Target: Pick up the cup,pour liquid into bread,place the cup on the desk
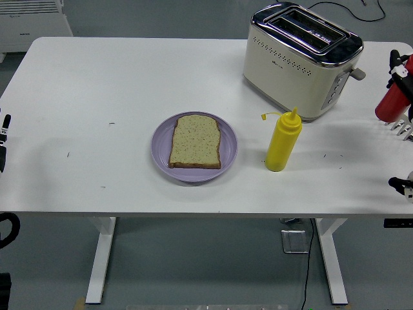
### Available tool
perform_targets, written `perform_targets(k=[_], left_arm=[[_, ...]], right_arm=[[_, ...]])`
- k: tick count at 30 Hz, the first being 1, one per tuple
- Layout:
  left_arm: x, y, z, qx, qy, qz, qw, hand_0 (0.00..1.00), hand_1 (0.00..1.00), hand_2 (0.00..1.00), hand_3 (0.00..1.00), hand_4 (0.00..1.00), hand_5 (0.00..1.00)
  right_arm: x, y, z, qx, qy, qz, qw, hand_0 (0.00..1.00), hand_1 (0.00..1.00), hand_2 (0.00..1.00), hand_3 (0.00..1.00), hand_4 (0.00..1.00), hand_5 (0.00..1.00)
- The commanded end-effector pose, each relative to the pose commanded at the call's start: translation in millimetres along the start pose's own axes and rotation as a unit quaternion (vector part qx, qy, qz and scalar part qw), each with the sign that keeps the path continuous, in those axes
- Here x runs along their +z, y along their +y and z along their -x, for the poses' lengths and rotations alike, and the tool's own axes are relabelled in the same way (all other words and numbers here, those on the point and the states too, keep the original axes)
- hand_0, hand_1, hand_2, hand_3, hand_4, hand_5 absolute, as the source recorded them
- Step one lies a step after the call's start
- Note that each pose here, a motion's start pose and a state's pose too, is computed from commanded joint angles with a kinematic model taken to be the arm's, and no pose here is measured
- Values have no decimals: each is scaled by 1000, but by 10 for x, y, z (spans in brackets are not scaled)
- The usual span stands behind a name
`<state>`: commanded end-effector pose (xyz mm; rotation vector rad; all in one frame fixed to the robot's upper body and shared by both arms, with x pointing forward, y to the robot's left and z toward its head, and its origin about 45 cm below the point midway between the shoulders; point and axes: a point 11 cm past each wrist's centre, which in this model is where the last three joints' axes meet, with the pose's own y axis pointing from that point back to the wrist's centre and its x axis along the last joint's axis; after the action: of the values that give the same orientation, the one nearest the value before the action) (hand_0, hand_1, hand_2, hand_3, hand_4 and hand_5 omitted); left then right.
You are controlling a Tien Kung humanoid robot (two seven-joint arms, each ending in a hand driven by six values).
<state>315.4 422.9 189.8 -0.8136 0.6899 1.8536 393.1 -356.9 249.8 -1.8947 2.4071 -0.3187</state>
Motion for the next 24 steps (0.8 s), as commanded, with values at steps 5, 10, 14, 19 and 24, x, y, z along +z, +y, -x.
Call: perform_targets(k=[5, 10, 14, 19, 24], left_arm=[[-12, 1, -2, 0, 0, -2, 1000, 781, 732, 726, 666, 548, 980], [-22, 3, -6, 1, -1, -3, 1000, 780, 732, 726, 666, 549, 981], [-29, 7, -10, 1, -1, -4, 1000, 781, 733, 726, 660, 530, 961], [-34, 7, -10, 1, -2, -5, 1000, 781, 732, 725, 659, 528, 957], [-28, 3, -4, 1, -1, -4, 1000, 781, 732, 725, 659, 528, 957]], right_arm=[[209, 141, 57, -13, 11, 16, 1000, 228, 207, 294, 352, 680, 296], [340, 237, 120, -14, 10, 25, 1000, 237, 214, 298, 351, 680, 298], [385, 278, 182, -20, 10, 29, 999, 244, 215, 301, 352, 678, 296], [457, 346, 276, -30, 9, 37, 999, 247, 219, 303, 356, 679, 297], [510, 400, 361, -40, 6, 44, 998, 247, 219, 303, 356, 679, 297]])
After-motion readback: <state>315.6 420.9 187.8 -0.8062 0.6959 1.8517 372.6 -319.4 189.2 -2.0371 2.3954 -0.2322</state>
